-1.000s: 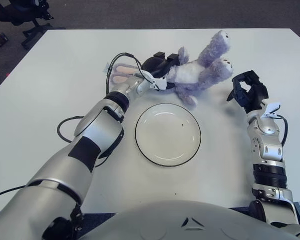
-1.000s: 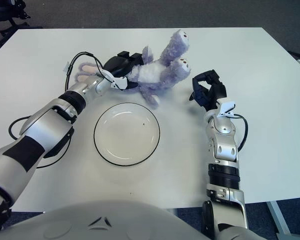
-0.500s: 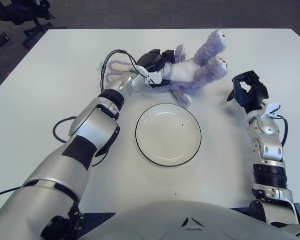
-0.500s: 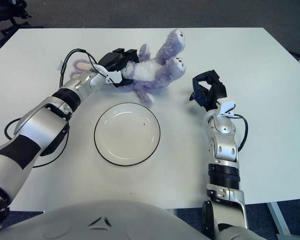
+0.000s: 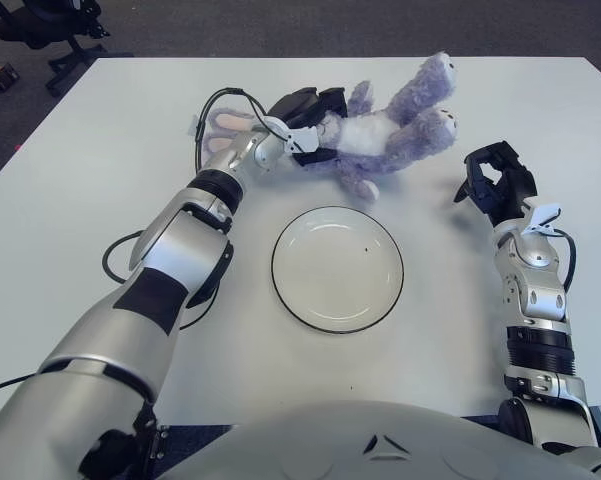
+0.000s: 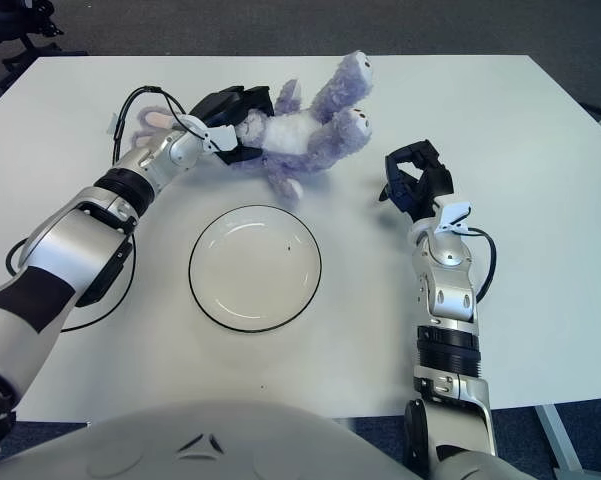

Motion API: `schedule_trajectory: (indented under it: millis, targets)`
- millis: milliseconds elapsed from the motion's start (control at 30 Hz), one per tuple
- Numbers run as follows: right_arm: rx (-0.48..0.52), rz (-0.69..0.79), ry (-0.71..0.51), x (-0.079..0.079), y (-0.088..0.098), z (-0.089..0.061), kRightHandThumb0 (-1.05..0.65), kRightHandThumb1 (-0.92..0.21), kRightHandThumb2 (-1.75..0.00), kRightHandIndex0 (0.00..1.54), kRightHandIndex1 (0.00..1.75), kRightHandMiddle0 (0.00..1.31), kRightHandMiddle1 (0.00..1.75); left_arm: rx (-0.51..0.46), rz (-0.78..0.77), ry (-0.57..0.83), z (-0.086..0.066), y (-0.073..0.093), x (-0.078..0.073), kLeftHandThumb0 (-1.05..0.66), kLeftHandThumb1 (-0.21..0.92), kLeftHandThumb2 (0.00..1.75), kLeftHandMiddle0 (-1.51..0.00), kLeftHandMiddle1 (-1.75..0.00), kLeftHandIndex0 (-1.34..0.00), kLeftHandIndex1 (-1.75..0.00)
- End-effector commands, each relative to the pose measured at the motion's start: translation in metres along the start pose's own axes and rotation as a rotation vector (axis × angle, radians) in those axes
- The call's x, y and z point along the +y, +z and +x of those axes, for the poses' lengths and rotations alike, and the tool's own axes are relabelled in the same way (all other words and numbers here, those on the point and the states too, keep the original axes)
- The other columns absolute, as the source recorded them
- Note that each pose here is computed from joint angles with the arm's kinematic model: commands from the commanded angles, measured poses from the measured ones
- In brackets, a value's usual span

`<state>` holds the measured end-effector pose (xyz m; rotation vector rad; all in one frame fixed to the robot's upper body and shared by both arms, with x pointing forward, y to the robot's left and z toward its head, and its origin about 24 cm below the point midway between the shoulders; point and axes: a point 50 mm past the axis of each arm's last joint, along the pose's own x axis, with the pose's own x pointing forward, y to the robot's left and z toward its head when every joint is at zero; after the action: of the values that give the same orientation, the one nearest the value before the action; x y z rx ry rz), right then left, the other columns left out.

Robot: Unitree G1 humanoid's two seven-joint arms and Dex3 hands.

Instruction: Put the doll into the plate.

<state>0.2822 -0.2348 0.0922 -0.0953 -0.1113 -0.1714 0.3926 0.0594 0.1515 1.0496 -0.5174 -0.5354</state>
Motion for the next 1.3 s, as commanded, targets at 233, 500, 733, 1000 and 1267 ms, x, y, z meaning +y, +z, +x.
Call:
schedule_trajectory:
  millis: [233,500,733,1000,1267]
  targets:
    - [0.006,-0.002,-0.009,-0.002,0.001,0.003,-0.35,-0.92,-0.44,0.81,1.70,0.28,1.68,-0.074,-0.014,0.054,0.002,0.008,0.025,0.46,0.34,1.28,-0.58,-1.75,-0.61,-1.75]
    - [0.009,-0.005,-0.009,-0.001,0.000,0.004,-0.35,-0.92,-0.45,0.80,1.70,0.28,1.68,-0.117,-0.043,0.067,0.000,0.010,0.030,0.46,0.33,1.29,-0.59,-1.75,-0.62,-1.75]
    - [0.012,-0.007,-0.011,-0.001,0.000,0.005,-0.35,-0.92,-0.45,0.80,1.70,0.28,1.68,-0.153,-0.061,0.074,-0.002,0.012,0.035,0.46,0.32,1.30,-0.60,-1.75,-0.62,-1.75]
    - [0.014,-0.007,-0.013,0.000,0.000,0.005,-0.35,-0.92,-0.45,0.79,1.70,0.27,1.69,-0.191,-0.098,0.073,-0.005,0.013,0.039,0.47,0.32,1.31,-0.60,-1.75,-0.62,-1.75]
    - [0.016,-0.009,-0.012,-0.001,0.000,0.006,-0.35,-0.92,-0.45,0.79,1.71,0.27,1.69,-0.237,-0.142,0.065,-0.010,0.013,0.043,0.47,0.31,1.31,-0.60,-1.75,-0.63,-1.75]
